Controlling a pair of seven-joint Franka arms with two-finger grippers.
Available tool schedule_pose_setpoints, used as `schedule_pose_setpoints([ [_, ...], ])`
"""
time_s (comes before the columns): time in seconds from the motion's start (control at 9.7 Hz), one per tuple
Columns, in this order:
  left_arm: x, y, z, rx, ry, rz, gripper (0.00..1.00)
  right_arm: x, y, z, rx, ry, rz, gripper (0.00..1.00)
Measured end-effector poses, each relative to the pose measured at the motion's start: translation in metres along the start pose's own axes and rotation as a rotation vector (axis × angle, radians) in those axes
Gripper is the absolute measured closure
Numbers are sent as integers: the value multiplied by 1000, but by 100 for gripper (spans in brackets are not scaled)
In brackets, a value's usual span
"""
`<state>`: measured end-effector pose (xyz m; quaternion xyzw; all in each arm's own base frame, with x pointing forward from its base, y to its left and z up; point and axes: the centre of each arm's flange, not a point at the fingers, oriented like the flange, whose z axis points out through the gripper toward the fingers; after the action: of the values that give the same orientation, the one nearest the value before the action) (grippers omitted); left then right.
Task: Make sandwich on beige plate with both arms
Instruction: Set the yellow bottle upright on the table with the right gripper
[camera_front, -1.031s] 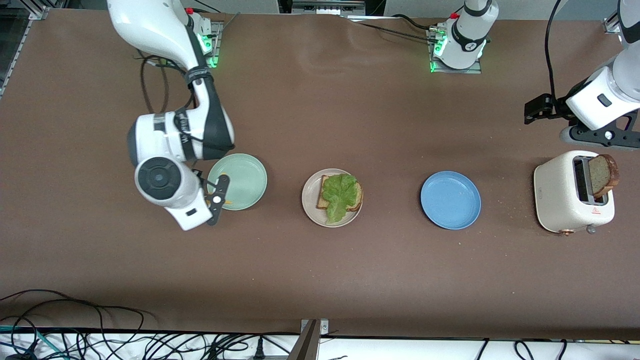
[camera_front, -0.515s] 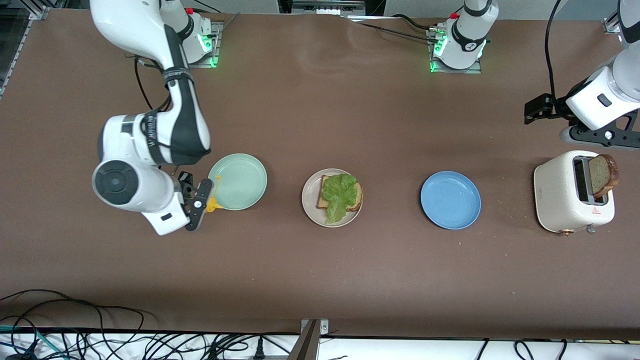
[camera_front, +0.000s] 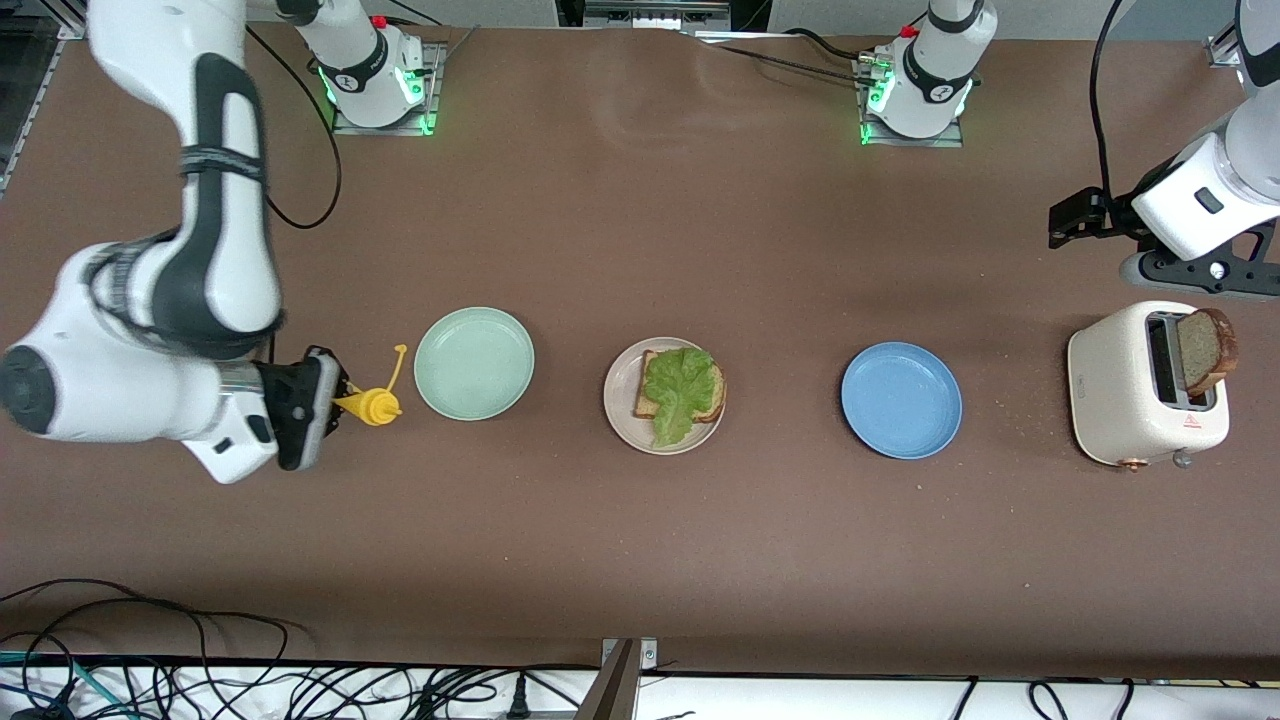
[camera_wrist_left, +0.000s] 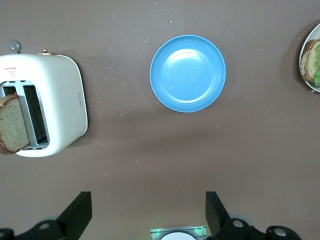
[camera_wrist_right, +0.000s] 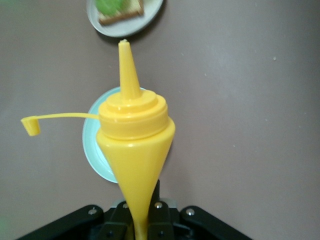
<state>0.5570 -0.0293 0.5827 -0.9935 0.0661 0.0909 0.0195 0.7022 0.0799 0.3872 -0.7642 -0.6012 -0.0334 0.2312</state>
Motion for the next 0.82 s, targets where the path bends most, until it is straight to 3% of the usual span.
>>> schedule_pose_setpoints([
  [0.21, 0, 0, 0, 0, 0, 0, 0, -51, 8, 0, 68, 178, -51, 93],
  [0.41, 0, 0, 0, 0, 0, 0, 0, -100, 10, 37, 128, 314, -107, 93],
  [0.82, 0, 0, 1, 0, -2, 0, 0, -208, -12, 125, 164, 629, -220, 93],
])
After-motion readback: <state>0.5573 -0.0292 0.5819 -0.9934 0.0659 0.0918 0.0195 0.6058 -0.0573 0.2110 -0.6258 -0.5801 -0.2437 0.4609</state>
